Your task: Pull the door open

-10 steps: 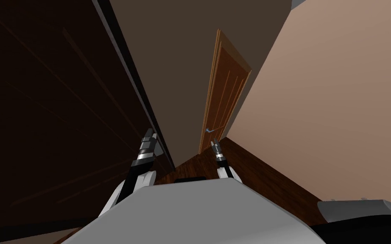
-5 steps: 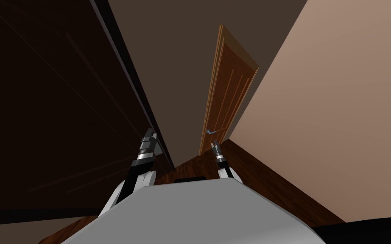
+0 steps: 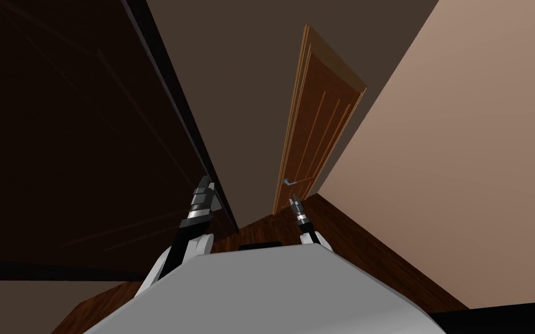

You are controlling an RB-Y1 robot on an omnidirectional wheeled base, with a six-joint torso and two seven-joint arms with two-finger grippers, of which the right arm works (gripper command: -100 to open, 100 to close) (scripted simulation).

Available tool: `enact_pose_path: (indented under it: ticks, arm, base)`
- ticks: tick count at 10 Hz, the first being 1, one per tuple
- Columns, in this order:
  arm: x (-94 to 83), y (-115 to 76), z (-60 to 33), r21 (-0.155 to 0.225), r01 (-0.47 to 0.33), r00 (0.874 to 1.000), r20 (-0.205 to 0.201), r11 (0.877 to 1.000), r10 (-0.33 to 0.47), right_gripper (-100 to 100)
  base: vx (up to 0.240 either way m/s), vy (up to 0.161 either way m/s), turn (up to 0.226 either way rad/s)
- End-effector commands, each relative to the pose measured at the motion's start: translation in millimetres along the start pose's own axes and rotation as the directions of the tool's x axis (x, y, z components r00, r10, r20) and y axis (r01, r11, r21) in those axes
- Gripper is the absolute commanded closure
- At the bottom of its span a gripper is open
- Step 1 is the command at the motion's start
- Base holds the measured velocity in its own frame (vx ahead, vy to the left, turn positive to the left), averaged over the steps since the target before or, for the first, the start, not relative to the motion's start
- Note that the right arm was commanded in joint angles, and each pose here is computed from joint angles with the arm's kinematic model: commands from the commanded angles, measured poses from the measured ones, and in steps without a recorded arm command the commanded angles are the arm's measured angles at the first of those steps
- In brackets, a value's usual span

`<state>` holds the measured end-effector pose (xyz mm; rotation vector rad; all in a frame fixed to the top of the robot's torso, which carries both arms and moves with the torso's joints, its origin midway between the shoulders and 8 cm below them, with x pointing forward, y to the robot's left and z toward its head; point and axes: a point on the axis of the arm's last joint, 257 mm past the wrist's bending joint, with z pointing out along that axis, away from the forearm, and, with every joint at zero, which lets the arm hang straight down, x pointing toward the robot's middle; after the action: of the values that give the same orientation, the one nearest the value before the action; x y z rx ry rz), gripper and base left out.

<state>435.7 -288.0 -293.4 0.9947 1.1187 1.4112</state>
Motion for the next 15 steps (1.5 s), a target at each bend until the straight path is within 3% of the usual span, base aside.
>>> enact_pose_path:
  ticks: [1, 4, 15]
  arm:
    - [-4.6, -8.0, -1.7, 0.012, -0.005, 1.000, -0.004, 1.000, 0.005, -100]
    - [-15.1, -27.4, -11.4, 0.055, -0.008, 1.000, 0.002, 0.998, 0.008, -100]
    - [-53.5, -67.9, -38.8, 0.156, -0.006, 1.000, 0.020, 0.988, 0.003, -100]
  base:
    - [0.039, -0.094, 0.176]
    - [0.026, -0.080, 0.099]
    - [0.027, -0.087, 0.103]
